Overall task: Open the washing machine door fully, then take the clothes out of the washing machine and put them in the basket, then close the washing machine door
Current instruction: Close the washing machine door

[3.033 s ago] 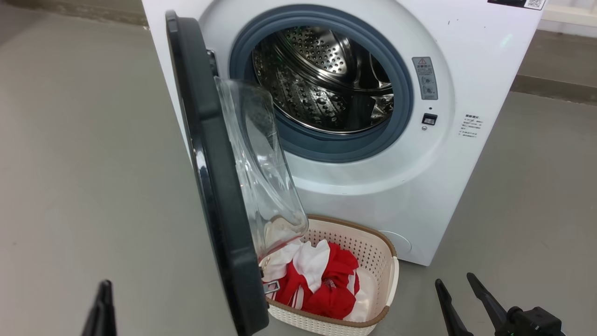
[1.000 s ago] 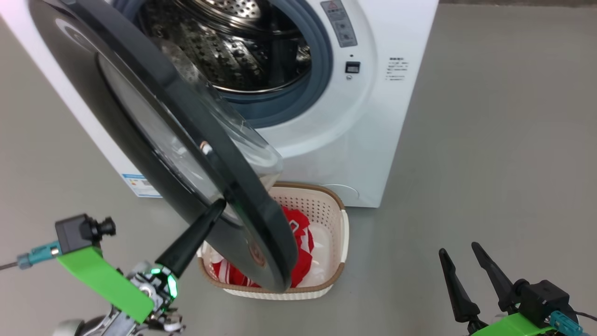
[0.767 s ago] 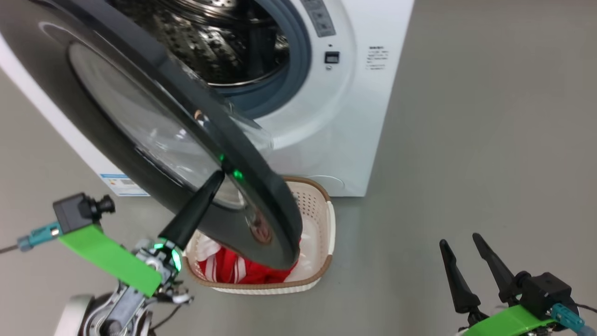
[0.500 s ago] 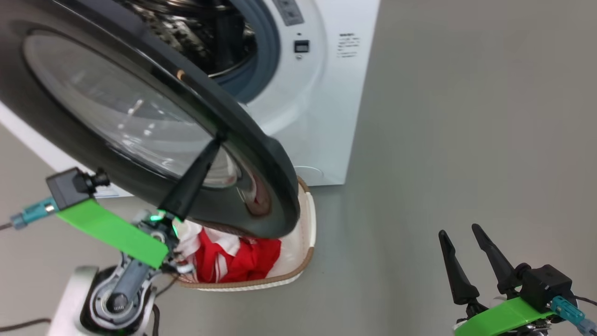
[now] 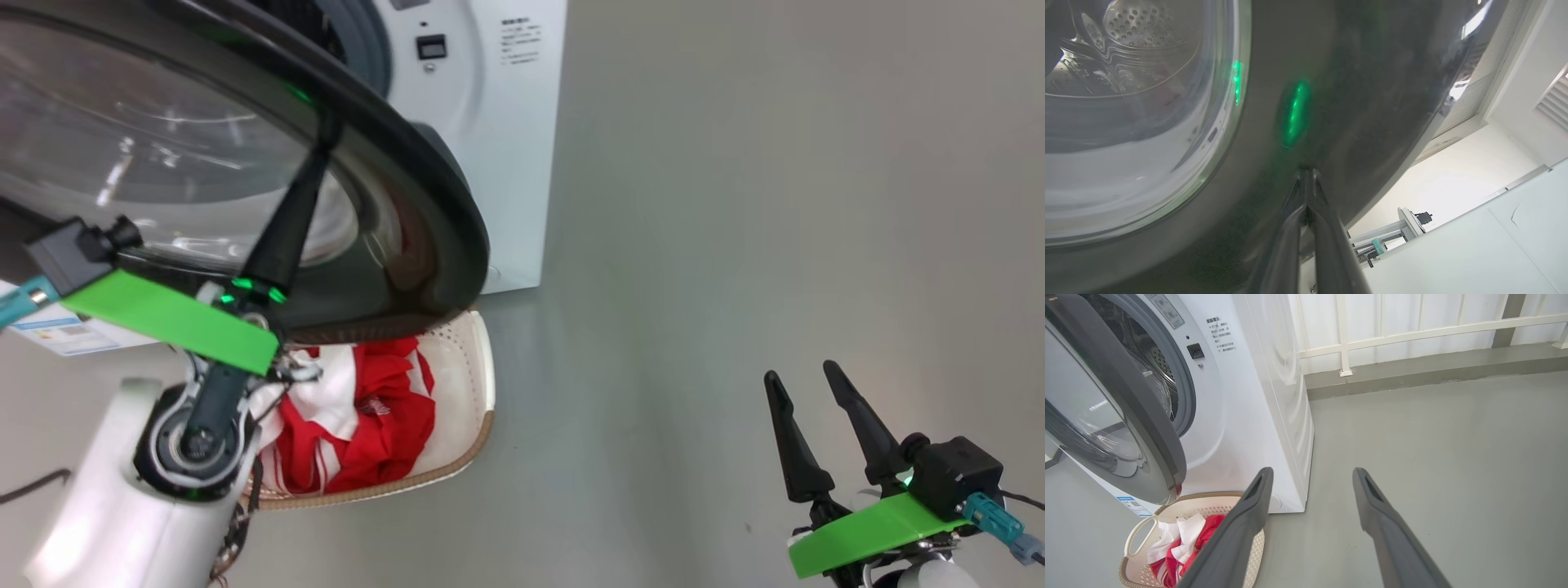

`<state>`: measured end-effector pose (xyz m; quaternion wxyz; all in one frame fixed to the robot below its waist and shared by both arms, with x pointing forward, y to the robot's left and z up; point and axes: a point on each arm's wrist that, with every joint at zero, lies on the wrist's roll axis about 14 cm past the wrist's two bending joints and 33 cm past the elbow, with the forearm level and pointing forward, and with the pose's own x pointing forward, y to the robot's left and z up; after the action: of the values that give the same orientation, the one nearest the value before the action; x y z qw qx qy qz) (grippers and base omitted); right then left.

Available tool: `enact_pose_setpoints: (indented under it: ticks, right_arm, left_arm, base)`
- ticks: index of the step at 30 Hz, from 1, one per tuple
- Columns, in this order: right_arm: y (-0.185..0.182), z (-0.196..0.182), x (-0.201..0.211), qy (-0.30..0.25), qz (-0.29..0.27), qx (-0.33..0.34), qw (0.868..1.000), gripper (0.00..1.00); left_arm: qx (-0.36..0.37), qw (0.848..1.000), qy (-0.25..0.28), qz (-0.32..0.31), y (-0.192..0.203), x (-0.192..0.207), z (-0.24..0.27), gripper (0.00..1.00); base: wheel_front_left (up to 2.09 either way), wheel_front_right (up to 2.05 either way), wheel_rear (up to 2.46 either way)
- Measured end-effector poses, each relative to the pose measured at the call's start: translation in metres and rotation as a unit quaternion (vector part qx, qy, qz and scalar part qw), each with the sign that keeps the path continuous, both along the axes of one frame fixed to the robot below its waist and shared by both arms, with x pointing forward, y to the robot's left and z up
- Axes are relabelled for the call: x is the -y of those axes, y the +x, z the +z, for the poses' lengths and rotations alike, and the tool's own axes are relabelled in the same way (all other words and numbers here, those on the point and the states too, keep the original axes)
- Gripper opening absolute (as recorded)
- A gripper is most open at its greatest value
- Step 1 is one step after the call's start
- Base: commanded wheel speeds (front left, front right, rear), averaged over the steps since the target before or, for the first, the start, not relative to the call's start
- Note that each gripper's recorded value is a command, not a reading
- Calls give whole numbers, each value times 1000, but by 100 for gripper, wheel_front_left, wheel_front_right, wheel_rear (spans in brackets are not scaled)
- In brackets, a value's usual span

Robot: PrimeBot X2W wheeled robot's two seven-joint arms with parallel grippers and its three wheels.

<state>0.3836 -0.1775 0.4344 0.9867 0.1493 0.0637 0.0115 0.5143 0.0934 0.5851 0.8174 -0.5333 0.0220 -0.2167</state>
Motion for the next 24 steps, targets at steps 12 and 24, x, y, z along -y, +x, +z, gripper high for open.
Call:
enact_pose_setpoints:
  ticks: [12,24]
  right_arm:
    - [-5,-6,16,0,-31,-10,999,100]
    - [-1,4,8,2,-18,6,1000,100]
  left_arm:
    - [7,999,4,33,27,-1,-7,0]
    - [2,998,19,52,-1,-10,-19,0]
  base:
    - [0,0,0]
    - [0,0,0]
